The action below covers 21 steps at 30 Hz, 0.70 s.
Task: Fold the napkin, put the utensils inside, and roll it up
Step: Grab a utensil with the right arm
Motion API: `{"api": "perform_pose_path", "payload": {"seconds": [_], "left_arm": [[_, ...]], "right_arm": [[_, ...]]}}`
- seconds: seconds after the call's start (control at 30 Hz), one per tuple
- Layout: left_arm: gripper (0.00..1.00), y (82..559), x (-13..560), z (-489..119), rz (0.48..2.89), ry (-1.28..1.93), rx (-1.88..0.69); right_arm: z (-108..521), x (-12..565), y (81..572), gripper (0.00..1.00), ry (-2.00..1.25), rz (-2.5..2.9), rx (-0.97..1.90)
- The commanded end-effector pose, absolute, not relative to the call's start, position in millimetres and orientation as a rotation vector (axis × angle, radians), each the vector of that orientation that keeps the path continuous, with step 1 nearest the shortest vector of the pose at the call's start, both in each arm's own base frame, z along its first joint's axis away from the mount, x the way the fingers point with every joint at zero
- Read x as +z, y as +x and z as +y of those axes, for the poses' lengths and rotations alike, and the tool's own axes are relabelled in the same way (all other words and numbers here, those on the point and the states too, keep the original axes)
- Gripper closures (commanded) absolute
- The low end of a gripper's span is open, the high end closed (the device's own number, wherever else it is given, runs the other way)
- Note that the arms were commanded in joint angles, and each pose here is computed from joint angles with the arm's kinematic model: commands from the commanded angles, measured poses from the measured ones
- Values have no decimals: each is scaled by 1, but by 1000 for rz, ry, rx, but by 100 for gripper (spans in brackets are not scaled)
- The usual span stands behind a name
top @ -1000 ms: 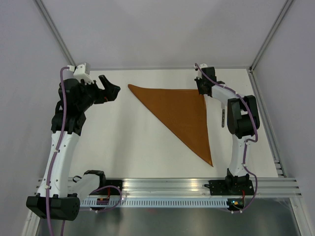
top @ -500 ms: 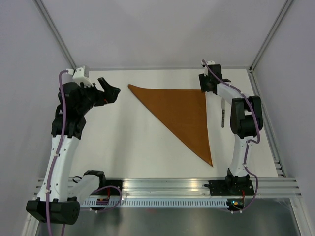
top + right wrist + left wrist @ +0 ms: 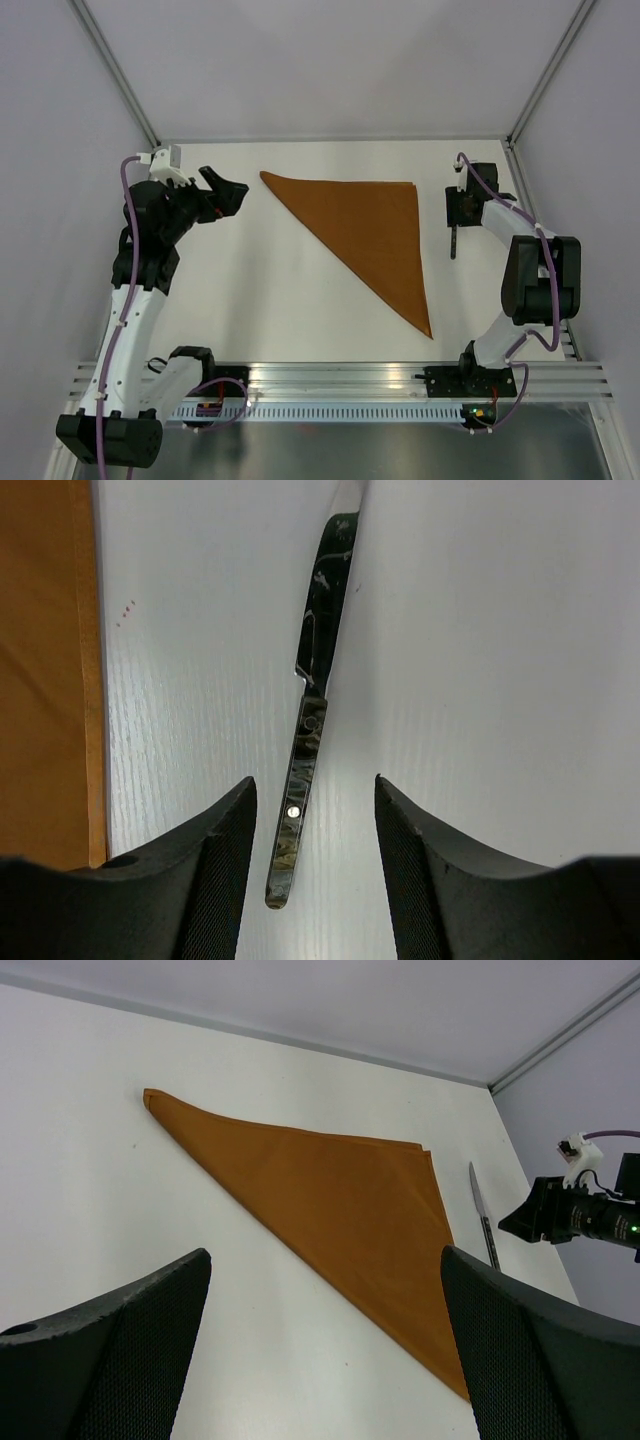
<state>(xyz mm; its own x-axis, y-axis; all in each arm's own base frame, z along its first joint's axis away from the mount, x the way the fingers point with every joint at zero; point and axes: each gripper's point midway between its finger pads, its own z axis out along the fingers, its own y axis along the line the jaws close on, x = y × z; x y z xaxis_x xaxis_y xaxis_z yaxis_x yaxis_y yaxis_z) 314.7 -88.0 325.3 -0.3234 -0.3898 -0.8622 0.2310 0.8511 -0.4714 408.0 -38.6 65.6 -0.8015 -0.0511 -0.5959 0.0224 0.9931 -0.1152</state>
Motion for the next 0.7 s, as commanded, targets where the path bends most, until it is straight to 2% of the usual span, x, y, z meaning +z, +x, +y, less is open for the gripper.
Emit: {"api": "perform_pose_path", "payload": {"seconds": [0.0, 0.4, 0.5, 0.53, 0.63, 0.67], "left_arm": [[0, 314, 335, -96, 1751, -122, -706], [0, 316, 325, -93, 1766, -132, -681], [0, 319, 322, -94, 1774, -142, -688], [0, 319, 321, -94, 1779, -142, -694], [0, 324, 318, -97, 1799, -149, -715], [0, 325, 317, -98, 1806, -155, -724]], "right_arm": [[-35, 51, 393, 44, -24, 2566, -110], [-36, 11, 396, 51, 20, 2653, -104], [-39, 5, 394, 64, 32, 2665, -100], [-38, 3, 394, 74, 30, 2668, -91], [-39, -2, 390, 79, 37, 2680, -73], [-39, -5, 386, 85, 40, 2689, -59]]}}
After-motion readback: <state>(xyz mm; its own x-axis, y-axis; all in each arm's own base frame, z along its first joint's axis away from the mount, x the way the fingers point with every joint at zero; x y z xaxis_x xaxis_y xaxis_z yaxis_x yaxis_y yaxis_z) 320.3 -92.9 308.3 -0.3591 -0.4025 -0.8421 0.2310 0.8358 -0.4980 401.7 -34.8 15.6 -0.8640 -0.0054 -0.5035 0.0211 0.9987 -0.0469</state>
